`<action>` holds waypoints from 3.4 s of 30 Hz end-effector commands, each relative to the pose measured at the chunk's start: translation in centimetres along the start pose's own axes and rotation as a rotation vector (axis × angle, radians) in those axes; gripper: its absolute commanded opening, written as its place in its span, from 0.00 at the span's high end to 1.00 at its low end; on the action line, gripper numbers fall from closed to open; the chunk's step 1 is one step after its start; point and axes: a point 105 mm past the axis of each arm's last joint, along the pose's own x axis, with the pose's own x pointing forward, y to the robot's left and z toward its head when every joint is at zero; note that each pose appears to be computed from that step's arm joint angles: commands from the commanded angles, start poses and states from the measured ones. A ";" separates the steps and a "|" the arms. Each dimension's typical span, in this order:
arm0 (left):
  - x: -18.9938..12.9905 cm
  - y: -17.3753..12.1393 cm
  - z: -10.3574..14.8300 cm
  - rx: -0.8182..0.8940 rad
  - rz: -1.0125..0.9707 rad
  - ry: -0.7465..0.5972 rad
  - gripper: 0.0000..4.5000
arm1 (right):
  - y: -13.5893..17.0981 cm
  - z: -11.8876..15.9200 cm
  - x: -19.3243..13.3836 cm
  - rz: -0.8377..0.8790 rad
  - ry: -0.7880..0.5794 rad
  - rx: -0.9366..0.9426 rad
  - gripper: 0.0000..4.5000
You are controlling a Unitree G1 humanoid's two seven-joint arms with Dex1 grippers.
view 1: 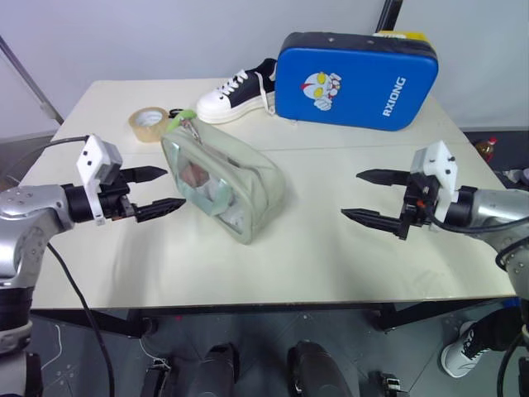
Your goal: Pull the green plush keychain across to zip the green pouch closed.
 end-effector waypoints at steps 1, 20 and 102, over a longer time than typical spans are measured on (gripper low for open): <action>-0.9 0.0 1.2 0.036 0.015 -0.014 0.02 | 0.3 1.4 -0.1 0.005 -0.045 -0.035 0.00; -2.5 0.0 2.6 0.003 -0.045 -0.076 0.02 | 2.1 7.1 2.0 0.086 -0.202 0.032 0.00; -5.4 -0.3 4.0 0.024 -0.190 -0.081 0.00 | 5.3 8.3 12.5 0.370 0.093 -0.653 0.99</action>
